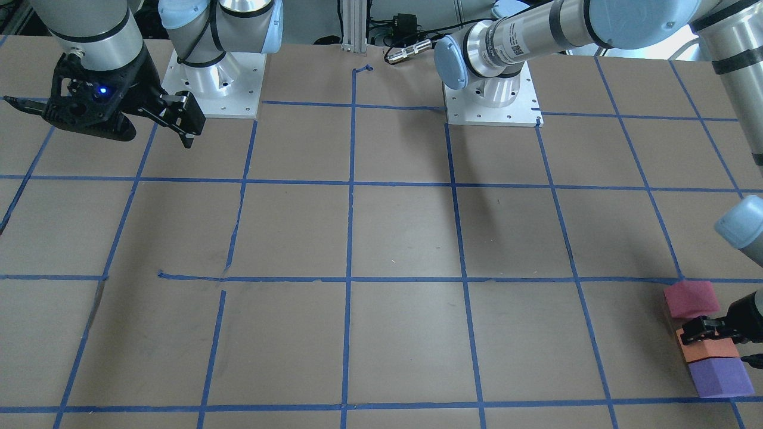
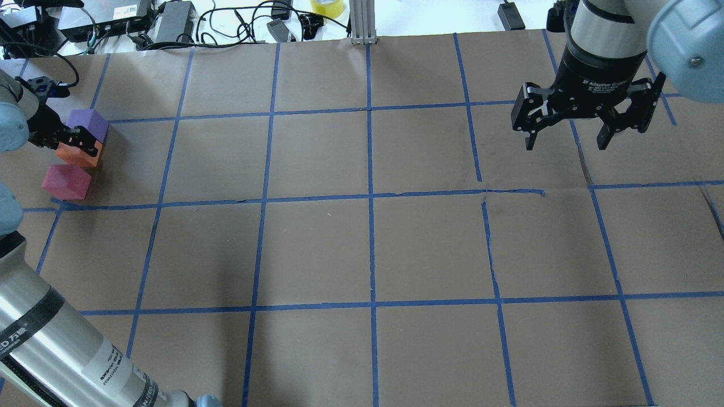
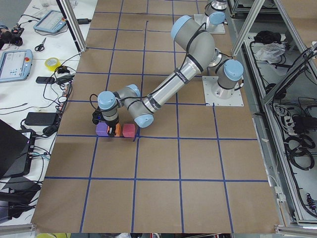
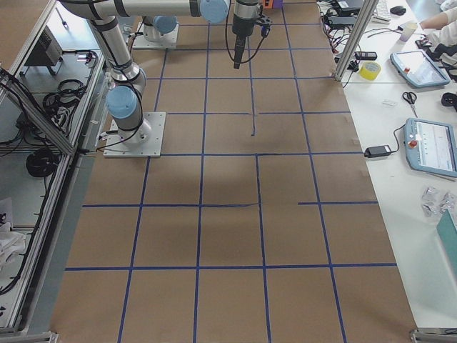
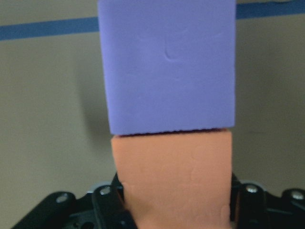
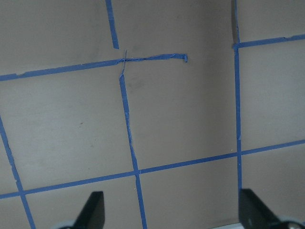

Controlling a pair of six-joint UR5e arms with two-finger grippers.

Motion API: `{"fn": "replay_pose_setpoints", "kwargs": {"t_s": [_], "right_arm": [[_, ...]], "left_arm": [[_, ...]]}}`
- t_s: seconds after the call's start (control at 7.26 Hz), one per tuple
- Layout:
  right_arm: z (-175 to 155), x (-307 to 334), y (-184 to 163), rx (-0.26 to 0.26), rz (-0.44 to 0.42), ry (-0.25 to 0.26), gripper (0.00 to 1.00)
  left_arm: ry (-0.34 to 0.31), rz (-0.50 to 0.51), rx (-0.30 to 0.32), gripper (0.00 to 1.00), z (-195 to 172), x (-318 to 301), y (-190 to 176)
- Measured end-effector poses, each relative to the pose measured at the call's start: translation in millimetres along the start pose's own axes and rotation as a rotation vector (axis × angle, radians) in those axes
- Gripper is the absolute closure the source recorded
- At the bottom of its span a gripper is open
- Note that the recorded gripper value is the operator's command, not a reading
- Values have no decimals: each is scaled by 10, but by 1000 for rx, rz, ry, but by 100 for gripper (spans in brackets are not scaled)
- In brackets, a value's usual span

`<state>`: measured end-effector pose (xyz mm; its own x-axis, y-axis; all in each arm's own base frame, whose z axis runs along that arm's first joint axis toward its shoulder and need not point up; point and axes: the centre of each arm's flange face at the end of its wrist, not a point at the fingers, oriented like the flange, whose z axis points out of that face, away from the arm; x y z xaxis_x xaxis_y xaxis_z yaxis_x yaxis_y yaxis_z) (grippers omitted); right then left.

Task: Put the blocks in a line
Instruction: 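Place the orange cube between the pink and purple cubes, then open the left gripper and lift away from the cubes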

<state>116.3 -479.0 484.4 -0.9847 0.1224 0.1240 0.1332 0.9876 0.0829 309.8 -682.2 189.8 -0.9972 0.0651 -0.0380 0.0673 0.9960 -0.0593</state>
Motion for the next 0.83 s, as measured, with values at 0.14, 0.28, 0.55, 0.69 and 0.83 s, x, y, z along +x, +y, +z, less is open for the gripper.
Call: {"fn": "replay_pose_setpoints", "kwargs": {"t_s": [0.14,0.28,0.55,0.69,0.83], "right_arm": [[-9,2,6,3,1,-1,0],[-18,2,13,5,1,-2,0],[-11,-8,9,3,-4,-4,0],[-9,-14,7,2,-7,-10,0],[-8,-20,4,1,-4,-16,0]], "left_arm": [[-1,2,-1,0,-23,0,1],[-3,0,0,0,-83,1,4],[-4,-4,1,0,-454,46,26],[-3,-4,-2,0,-834,98,89],[2,-3,-8,0,-1328,197,203]]}}
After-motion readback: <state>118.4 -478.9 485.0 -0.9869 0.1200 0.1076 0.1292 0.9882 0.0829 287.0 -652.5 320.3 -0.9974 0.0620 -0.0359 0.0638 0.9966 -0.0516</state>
